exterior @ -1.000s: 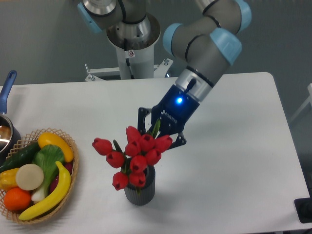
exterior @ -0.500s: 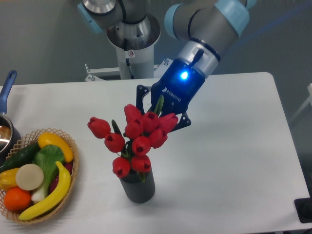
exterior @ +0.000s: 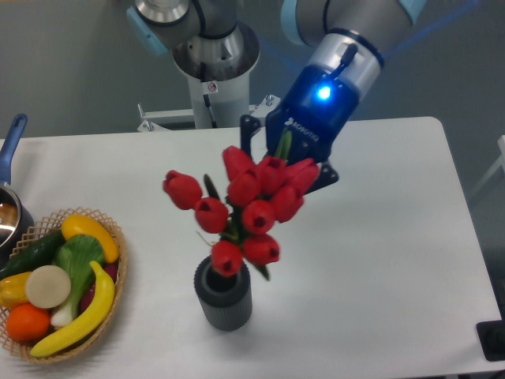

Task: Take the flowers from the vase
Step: 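Lift the gripped tulips up out of the dark grey vase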

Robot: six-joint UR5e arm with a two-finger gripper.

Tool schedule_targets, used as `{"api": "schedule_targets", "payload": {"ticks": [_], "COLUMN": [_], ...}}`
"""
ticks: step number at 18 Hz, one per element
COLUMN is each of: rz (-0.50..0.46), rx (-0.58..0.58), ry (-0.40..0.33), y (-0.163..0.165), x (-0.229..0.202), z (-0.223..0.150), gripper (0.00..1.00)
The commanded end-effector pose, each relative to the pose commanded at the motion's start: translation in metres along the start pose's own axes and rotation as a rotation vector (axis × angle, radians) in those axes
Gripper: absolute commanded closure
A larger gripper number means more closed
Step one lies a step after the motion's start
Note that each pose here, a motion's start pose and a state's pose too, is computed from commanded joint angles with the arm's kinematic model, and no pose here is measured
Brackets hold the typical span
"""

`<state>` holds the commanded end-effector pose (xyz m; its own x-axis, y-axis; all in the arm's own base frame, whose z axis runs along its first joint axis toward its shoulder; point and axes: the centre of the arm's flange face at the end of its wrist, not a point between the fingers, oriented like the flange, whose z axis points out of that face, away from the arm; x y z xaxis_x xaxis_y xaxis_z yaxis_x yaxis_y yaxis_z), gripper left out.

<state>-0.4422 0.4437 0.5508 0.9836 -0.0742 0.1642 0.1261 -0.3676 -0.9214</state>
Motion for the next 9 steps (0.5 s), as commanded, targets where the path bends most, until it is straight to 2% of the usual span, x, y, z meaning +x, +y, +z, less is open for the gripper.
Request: {"api": "schedule_targets", "payload": {"ticks": [2,4,6,9], "rz": [0.050,0.095,0.109,0.192], "rx": [0.001,-0.018,-0.077,-0.202], "ry": [-0.037,-0.053,-0.102,-0.176], "y": [0.005,0.013,0.024,0.051], "x": [-0.014,-0.019,-0.023,-0.034], "z": [-0.017,-0.019,-0.019,-0.017], "gripper": [1.00,1.00,1.00,1.00]}}
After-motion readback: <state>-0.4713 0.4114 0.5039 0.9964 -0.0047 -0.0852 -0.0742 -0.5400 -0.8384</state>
